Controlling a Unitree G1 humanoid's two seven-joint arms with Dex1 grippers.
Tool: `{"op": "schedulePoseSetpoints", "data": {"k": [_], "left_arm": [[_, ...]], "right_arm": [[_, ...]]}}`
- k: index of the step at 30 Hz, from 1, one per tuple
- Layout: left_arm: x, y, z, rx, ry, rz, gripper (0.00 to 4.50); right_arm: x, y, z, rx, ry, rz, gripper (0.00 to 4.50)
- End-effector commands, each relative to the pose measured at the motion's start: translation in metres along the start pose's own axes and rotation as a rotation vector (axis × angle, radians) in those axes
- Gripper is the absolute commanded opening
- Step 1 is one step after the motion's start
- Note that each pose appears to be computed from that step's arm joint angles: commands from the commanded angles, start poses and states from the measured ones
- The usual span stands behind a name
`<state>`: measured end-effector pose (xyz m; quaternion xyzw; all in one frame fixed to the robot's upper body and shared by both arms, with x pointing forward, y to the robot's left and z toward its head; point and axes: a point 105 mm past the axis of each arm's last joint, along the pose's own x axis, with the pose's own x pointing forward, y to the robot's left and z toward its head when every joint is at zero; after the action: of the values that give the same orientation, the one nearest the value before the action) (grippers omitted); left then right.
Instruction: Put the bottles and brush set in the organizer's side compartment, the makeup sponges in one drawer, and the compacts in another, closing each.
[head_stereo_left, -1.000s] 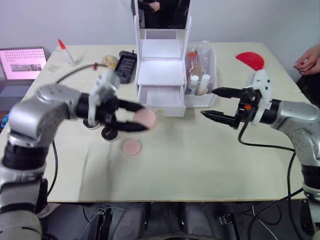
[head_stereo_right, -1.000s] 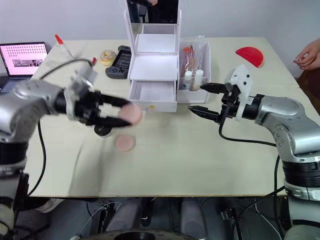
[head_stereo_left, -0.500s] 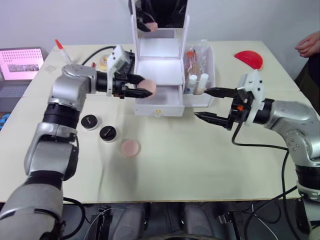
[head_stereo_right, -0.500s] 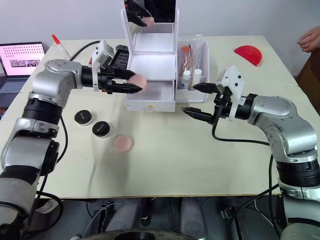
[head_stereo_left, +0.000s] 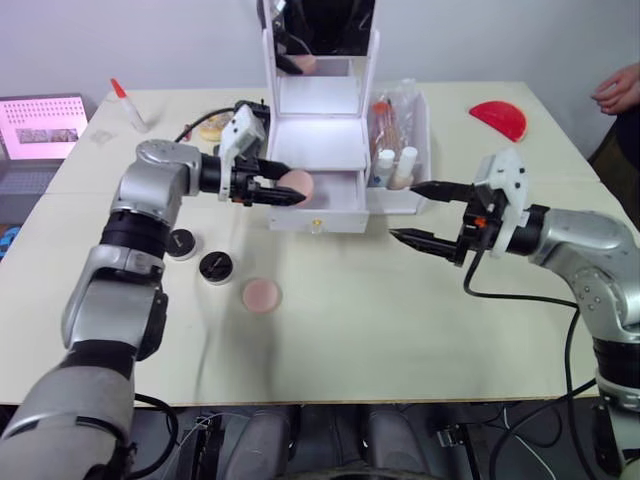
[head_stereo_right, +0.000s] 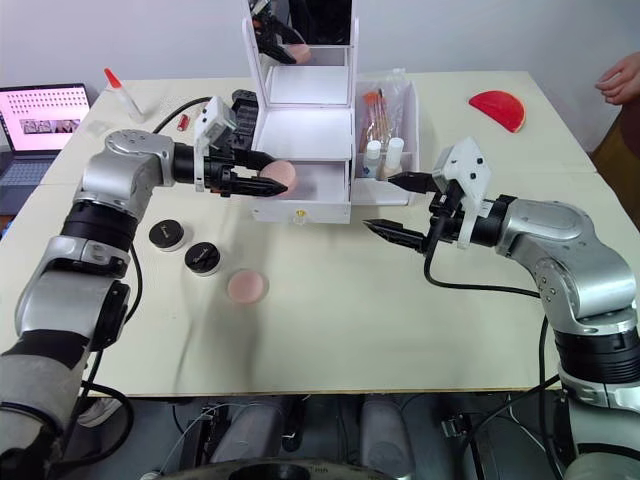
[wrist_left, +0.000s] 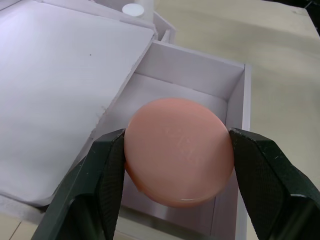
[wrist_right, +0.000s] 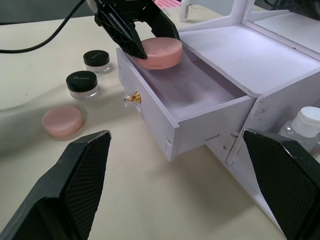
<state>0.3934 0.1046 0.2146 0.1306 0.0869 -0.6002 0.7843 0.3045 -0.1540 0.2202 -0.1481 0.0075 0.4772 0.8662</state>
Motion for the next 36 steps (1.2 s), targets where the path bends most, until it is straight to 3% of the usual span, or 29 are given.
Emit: {"op": "schedulePoseSetpoints", "data": {"k": [1,3,7,15,19,22,25,31,36], "left_arm": [[-0.005,0.001,0.009,0.028,-0.028,0.004,2.64],[-0.005,0.001,0.007,0.032,-0.022,0.008,2.64],[-0.005,0.001,0.006,0.039,-0.015,0.013,4.47],[-0.011,0.0,0.015,0.043,-0.033,0.009,4.47],[-0.031,-0.006,0.022,0.056,-0.068,0.007,4.47],[-0.069,-0.019,0.022,0.046,-0.113,0.029,4.47],[-0.107,-0.03,0.008,0.001,-0.098,0.126,4.47],[-0.198,-0.043,-0.065,-0.093,0.127,0.504,4.47],[-0.271,-0.059,-0.097,-0.161,0.193,0.814,4.47]], "right_arm": [[-0.005,0.0,0.014,-0.047,-0.035,-0.016,4.5],[-0.006,0.0,0.014,-0.048,-0.035,-0.017,4.5],[-0.006,-0.001,0.015,-0.049,-0.035,-0.019,4.5],[-0.006,-0.002,0.014,-0.051,-0.037,-0.023,4.5],[-0.012,-0.005,0.011,-0.054,-0.024,-0.047,4.5],[-0.031,-0.012,0.003,-0.051,0.018,-0.101,4.5],[-0.055,-0.018,-0.009,-0.037,0.074,-0.156,4.5],[-0.107,-0.024,-0.036,0.004,0.151,-0.264,4.5],[-0.152,-0.027,-0.05,0.025,0.182,-0.363,4.5]]}}
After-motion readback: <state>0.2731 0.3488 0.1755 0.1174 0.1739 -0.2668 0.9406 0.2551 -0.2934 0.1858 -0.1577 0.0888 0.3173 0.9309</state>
